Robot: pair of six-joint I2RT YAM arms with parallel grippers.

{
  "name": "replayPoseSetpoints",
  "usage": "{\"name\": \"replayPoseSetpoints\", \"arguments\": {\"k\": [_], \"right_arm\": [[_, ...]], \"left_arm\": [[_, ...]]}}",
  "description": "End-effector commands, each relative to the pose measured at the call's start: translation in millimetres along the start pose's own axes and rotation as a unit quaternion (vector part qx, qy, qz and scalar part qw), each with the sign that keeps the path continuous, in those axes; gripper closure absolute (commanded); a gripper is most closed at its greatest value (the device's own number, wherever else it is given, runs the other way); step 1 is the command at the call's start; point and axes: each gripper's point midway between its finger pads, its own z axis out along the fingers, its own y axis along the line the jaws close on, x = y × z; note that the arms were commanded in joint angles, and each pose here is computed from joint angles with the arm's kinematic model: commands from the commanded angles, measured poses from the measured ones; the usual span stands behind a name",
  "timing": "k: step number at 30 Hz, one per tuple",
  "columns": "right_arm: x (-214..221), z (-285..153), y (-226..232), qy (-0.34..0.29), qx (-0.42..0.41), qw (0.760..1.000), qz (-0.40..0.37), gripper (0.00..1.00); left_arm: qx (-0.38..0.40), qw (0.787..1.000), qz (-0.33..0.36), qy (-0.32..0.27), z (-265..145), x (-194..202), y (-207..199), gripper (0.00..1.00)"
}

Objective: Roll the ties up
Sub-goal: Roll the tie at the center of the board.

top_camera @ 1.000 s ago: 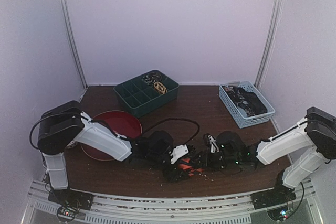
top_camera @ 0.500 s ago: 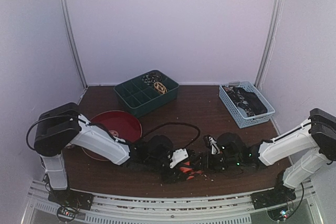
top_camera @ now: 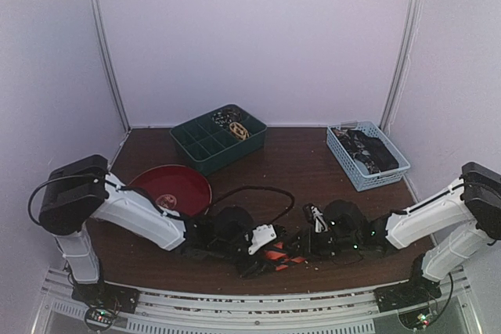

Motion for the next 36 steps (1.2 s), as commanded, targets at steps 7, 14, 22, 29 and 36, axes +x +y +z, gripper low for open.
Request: {"name": "replayPoseSetpoints", "arguments": {"k": [7, 14, 22, 29, 36], "right_arm": [[7.4, -0.4, -0.3, 0.001, 0.001, 1.0, 0.005, 0.71], [15.3, 0.0, 3.7, 0.012, -0.014, 0.999, 0.026, 0.71], [18.6, 1.6, -5.2, 0.011, -0.004, 0.999, 0.03, 0.7], [14.7, 1.4, -14.8, 0.001, 0.028, 1.0, 0.008, 0.7], [11.9, -1.8, -19.8, -0.005, 0.047, 0.999, -0.012, 0.7]], "left_arm": [[-0.038, 0.995, -0.081, -0.052, -50.1, -1.0, 8.7, 0.46], [-0.058, 0.985, -0.155, -0.055, -55.3, 28.1, 16.1, 0.87], [-0.036, 0.983, -0.173, -0.055, -38.5, 26.3, 4.3, 1.0], [-0.017, 0.982, -0.18, -0.056, -23.4, 17.5, -6.4, 1.0], [-0.017, 0.983, -0.178, -0.051, -11.6, 16.1, -6.9, 1.0]]}}
